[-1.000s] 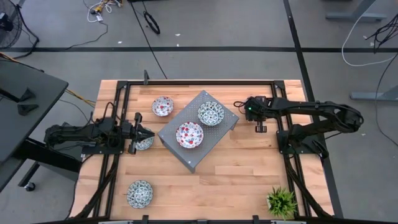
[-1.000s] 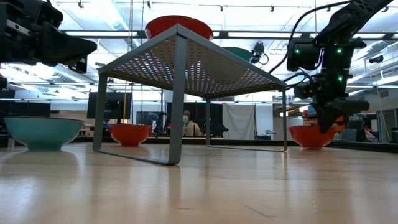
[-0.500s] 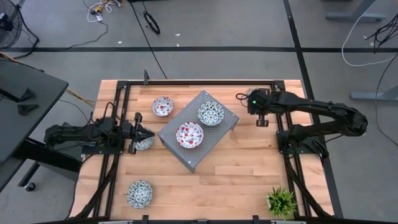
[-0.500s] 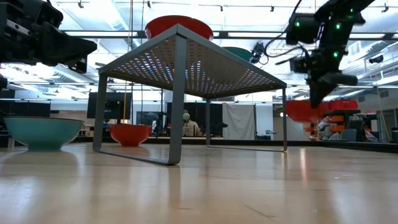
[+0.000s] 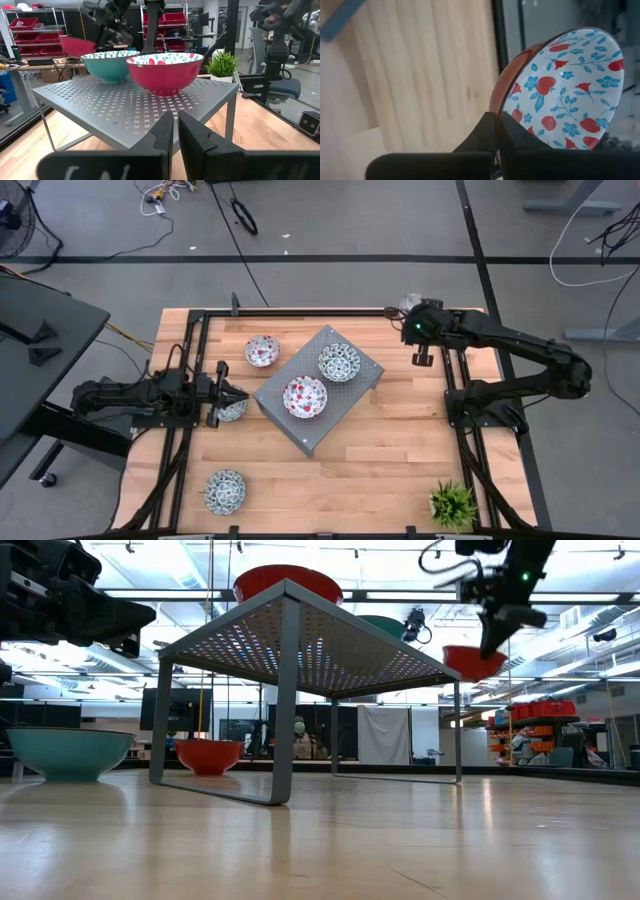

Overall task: Pick & Place Mini bowls
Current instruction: Stack the right red patterned bowl on top of the red patterned bowl on the shelf

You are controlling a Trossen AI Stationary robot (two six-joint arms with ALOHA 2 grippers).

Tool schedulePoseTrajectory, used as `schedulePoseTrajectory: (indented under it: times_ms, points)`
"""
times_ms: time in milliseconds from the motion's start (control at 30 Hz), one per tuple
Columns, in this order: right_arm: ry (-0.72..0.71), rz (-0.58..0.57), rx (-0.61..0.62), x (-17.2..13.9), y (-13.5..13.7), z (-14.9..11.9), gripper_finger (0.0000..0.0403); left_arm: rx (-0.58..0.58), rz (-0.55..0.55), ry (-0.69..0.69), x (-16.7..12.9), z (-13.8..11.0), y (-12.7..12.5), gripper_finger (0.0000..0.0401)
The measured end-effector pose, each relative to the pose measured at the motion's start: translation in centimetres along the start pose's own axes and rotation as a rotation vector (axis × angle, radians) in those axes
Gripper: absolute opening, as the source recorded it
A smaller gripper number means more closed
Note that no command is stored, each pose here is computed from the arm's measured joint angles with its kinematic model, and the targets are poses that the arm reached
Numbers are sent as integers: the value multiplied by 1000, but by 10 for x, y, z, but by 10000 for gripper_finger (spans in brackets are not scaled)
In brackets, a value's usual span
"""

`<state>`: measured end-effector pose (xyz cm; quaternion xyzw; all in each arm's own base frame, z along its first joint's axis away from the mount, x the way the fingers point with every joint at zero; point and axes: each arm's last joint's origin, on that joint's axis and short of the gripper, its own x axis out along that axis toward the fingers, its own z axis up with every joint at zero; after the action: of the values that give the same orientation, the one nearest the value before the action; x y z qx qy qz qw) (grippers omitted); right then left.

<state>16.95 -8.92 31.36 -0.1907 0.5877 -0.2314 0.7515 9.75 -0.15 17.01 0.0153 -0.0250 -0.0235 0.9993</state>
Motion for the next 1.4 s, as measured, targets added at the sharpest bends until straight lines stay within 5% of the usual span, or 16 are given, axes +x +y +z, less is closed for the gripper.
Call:
schedulePoseTrajectory:
  times_ms: [633,1400]
  points:
    - [-223,-87,-71,-75,-14,32,0,0,0,0,0,0,0,30]
    - [-481,-115,-268,-132,-12,113,0,0,0,0,0,0,0,30]
